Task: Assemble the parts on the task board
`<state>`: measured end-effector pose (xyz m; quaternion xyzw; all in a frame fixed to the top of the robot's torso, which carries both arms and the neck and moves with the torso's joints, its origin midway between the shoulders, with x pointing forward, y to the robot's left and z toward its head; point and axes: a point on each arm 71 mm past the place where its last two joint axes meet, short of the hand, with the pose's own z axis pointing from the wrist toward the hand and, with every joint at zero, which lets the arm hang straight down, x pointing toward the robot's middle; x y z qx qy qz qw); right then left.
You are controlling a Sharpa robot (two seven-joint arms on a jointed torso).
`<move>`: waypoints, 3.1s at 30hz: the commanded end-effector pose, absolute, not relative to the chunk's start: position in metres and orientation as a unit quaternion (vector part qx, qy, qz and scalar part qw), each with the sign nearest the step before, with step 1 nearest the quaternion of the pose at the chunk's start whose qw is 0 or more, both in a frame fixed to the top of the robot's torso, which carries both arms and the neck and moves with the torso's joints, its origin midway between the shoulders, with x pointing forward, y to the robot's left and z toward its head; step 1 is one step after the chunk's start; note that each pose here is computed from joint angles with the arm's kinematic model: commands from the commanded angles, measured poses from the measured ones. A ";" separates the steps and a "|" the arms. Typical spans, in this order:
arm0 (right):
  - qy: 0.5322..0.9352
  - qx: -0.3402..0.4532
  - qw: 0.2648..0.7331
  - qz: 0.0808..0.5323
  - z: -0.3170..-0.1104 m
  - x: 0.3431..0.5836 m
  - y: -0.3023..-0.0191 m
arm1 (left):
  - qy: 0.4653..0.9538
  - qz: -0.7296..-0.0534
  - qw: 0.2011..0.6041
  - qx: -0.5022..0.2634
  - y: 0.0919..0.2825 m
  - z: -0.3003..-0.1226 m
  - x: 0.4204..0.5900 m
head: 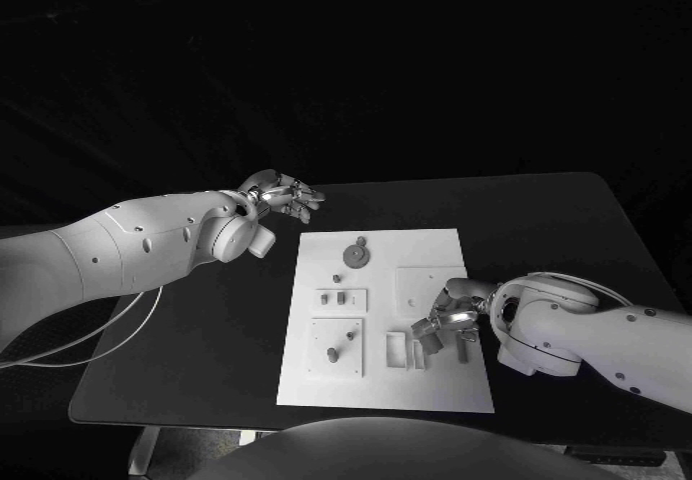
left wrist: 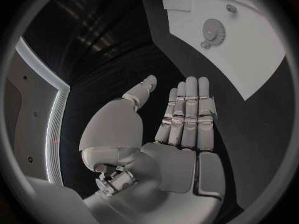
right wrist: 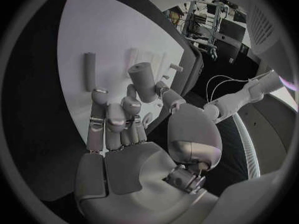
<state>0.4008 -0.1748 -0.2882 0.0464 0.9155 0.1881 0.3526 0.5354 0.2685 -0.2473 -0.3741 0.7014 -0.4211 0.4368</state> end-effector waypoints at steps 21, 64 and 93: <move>0.928 0.196 0.248 0.198 -0.309 0.392 -0.158 | 0.701 -0.425 0.434 -0.373 0.265 -0.247 0.536; 0.941 0.139 0.247 0.183 -0.318 0.393 -0.148 | 0.705 -0.421 0.431 -0.374 0.265 -0.247 0.535; 0.944 0.120 0.242 0.192 -0.320 0.391 -0.143 | 0.705 -0.420 0.431 -0.374 0.265 -0.247 0.535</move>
